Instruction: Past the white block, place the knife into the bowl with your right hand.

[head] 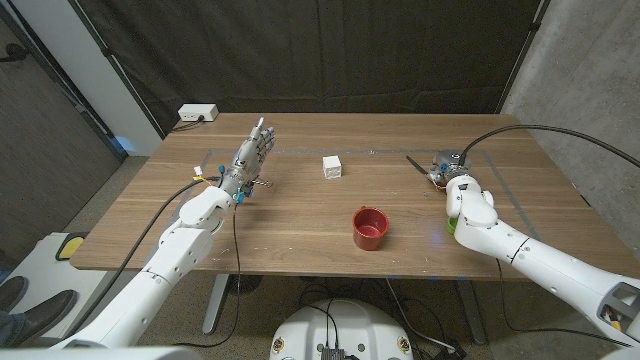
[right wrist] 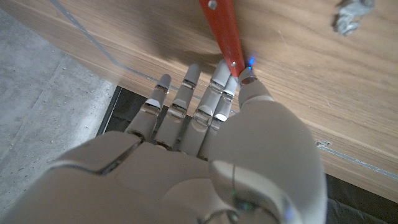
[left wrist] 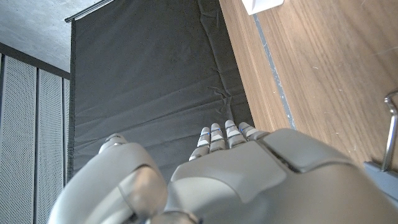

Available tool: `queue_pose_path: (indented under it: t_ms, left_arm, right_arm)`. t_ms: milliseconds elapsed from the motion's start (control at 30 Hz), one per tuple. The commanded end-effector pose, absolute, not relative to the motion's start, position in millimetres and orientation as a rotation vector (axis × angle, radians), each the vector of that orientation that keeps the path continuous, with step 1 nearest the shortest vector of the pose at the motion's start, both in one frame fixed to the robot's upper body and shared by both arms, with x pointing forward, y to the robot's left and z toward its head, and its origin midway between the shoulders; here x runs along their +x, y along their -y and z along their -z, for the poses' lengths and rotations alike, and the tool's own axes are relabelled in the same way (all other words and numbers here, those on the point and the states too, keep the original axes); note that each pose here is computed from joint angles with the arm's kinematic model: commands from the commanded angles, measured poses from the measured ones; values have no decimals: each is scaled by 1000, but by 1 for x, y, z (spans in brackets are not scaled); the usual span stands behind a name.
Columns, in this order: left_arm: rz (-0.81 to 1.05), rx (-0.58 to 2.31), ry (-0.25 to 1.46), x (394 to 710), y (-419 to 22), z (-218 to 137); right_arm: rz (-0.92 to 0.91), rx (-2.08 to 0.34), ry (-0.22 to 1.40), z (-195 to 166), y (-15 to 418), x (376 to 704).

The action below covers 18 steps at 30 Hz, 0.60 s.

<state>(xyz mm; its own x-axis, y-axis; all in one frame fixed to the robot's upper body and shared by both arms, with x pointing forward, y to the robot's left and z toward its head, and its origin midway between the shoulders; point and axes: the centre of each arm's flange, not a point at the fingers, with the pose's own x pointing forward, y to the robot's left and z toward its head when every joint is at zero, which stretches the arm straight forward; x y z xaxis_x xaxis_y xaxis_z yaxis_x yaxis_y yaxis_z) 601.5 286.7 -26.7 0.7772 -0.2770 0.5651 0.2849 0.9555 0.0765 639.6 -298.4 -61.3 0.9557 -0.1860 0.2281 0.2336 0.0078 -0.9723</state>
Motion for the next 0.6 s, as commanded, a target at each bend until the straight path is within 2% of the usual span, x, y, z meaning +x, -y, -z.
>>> queue_pose_path:
  t_ms: [33, 600]
  left_arm:
    - [319, -7, 606, 607, -287, 22]
    - [344, 2, 598, 616, -287, 17]
  right_arm:
    - [408, -1477, 86, 36, 289, 623]
    - [539, -1367, 162, 12, 279, 592]
